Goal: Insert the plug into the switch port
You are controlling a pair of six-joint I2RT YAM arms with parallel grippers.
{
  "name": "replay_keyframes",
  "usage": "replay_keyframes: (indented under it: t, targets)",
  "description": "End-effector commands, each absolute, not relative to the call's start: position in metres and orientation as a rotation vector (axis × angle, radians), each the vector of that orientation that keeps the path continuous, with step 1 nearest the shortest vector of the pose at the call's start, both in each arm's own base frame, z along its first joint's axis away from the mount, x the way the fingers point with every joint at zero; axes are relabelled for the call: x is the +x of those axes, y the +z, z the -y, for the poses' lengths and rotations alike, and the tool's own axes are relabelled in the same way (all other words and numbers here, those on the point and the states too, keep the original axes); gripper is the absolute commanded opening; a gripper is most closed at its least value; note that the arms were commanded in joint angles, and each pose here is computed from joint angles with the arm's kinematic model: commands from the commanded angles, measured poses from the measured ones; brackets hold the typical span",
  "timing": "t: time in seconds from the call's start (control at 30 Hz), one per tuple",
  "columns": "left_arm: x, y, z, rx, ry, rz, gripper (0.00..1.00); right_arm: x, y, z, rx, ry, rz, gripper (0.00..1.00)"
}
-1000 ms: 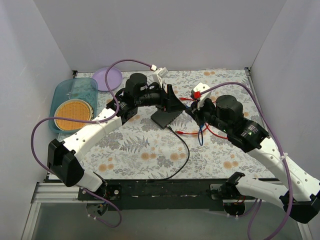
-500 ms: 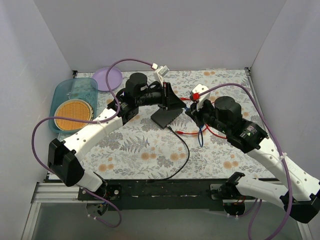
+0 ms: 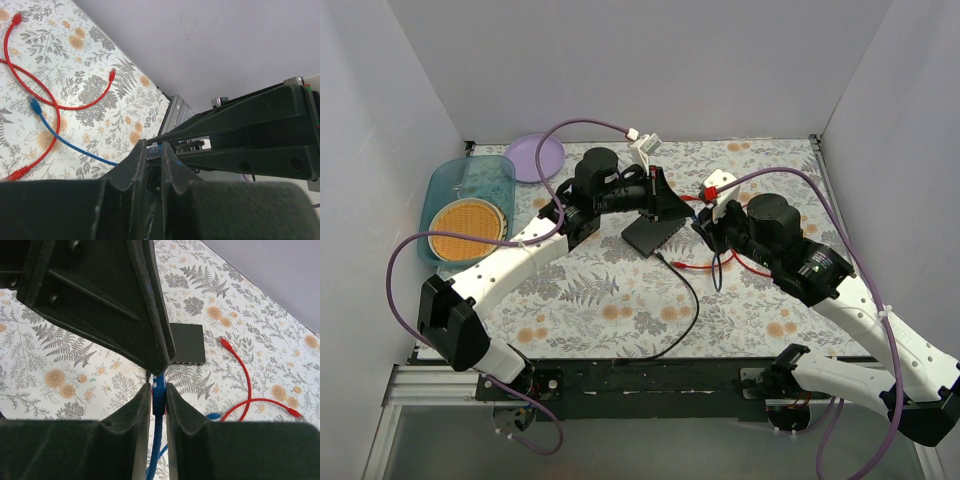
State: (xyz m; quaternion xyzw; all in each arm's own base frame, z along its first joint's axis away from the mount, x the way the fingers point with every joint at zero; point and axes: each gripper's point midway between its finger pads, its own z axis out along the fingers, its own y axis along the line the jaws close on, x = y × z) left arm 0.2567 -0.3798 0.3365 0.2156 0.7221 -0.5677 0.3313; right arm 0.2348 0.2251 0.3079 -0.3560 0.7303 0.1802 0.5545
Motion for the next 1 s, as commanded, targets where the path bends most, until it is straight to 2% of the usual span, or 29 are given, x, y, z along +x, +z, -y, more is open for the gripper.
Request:
replay_keyframes:
  t: [0.0, 0.47, 0.67, 0.83, 0.97]
  targets:
    - [0.246, 0.337, 0.379, 0.628, -1.501, -1.829, 0.0, 0.235, 0.326, -0.234, -0.82, 0.469, -1.656, 0.27]
    - [0.237, 0.339, 0.377, 0.717, -1.51, -1.794, 0.0, 0.235, 0.325, -0.234, -0.817, 0.472, -1.654, 0.35]
    - [0.251, 0.33, 0.375, 0.635, -1.432, -1.86, 0.0, 0.236, 0.325, -0.236, -0.818, 0.477, -1.656, 0.37]
    - [0.257, 0.327, 0.371, 0.59, -1.39, -1.875, 0.0, 0.237, 0.323, -0.238, -0.823, 0.479, -1.661, 0.46]
    - [0.261, 0.326, 0.366, 0.579, -1.338, -1.865, 0.0, 0.237, 0.324, -0.238, -0.826, 0.478, -1.658, 0.62]
